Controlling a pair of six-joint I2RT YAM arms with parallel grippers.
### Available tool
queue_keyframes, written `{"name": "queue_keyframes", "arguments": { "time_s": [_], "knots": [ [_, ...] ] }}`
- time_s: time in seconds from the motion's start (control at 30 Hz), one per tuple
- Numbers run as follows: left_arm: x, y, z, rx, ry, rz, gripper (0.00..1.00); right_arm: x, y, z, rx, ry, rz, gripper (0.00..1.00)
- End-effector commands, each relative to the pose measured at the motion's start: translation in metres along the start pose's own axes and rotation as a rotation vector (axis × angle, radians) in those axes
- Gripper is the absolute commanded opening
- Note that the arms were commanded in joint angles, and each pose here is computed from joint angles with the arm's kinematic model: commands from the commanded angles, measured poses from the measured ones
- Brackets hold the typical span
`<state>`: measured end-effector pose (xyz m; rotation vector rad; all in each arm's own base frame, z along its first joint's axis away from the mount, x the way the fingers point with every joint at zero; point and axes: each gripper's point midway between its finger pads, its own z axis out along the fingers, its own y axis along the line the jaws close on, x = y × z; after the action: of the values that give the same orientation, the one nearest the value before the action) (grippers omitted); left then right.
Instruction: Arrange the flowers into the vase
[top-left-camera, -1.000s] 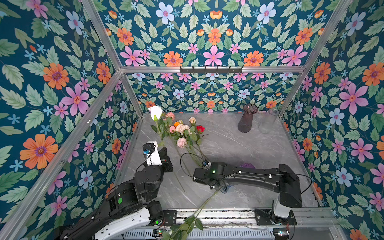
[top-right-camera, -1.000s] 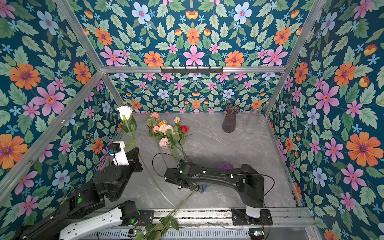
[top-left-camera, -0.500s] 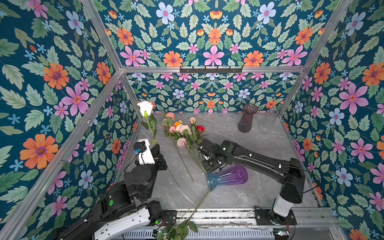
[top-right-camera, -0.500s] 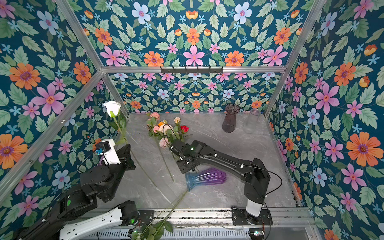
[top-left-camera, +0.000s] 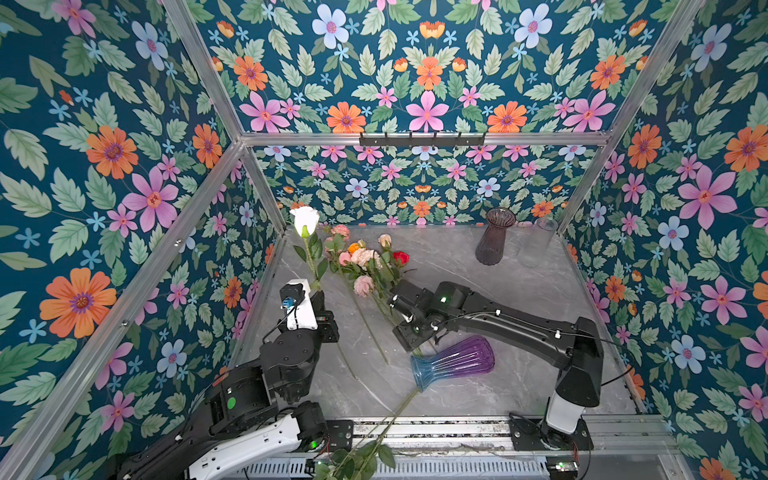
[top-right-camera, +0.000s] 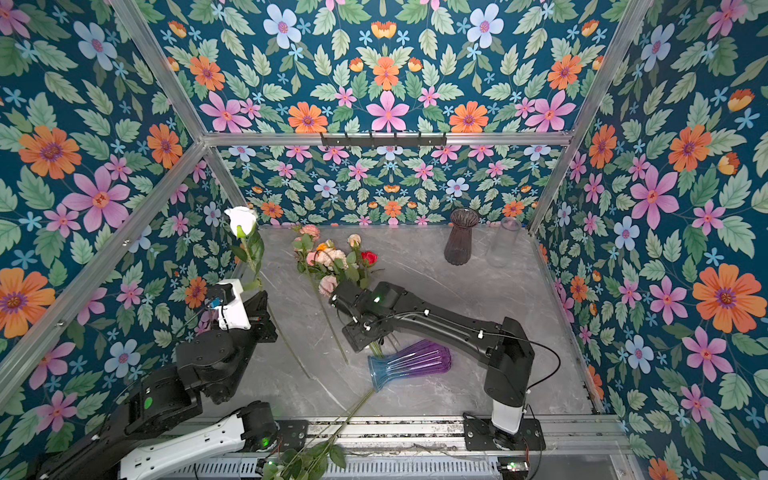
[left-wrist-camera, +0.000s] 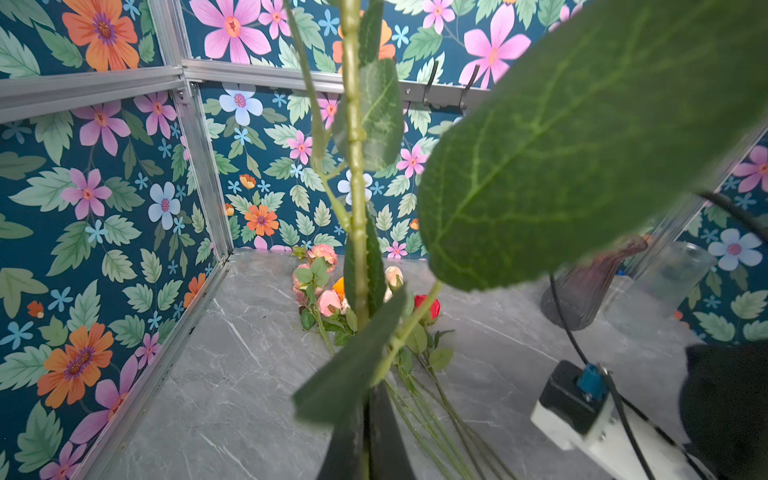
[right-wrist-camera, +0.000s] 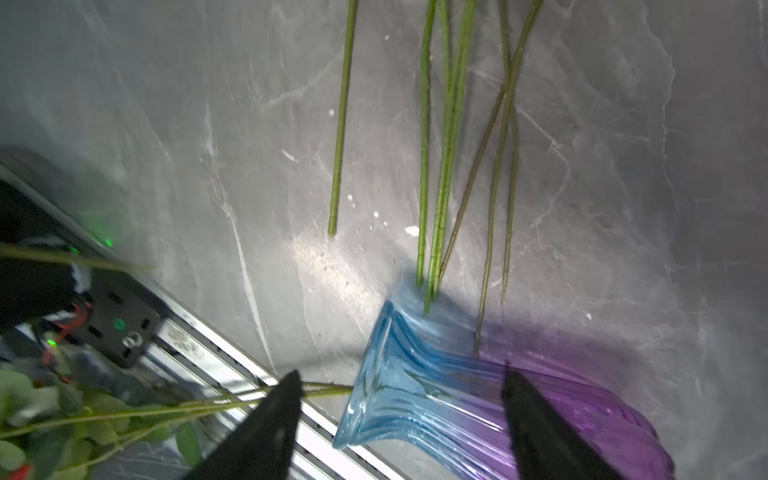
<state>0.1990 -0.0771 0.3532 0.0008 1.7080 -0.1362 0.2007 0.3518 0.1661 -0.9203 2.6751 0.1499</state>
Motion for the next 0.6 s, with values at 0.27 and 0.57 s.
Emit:
{"name": "queue_keyframes", "arguments": {
  "time_s": [0.27,0.57],
  "knots": [
    [0.038,-0.029,0.027,-0.017,0.021,-0.075,0.01,0.057,0.001,0.017,0.21,0.082,0.034,0.78],
    [0.093,-0.012,0.113,-0.005,0.294,-0.165,1.0,0.082,0.004,0.009,0.312,0.116,0.01,0.82]
  ]
}}
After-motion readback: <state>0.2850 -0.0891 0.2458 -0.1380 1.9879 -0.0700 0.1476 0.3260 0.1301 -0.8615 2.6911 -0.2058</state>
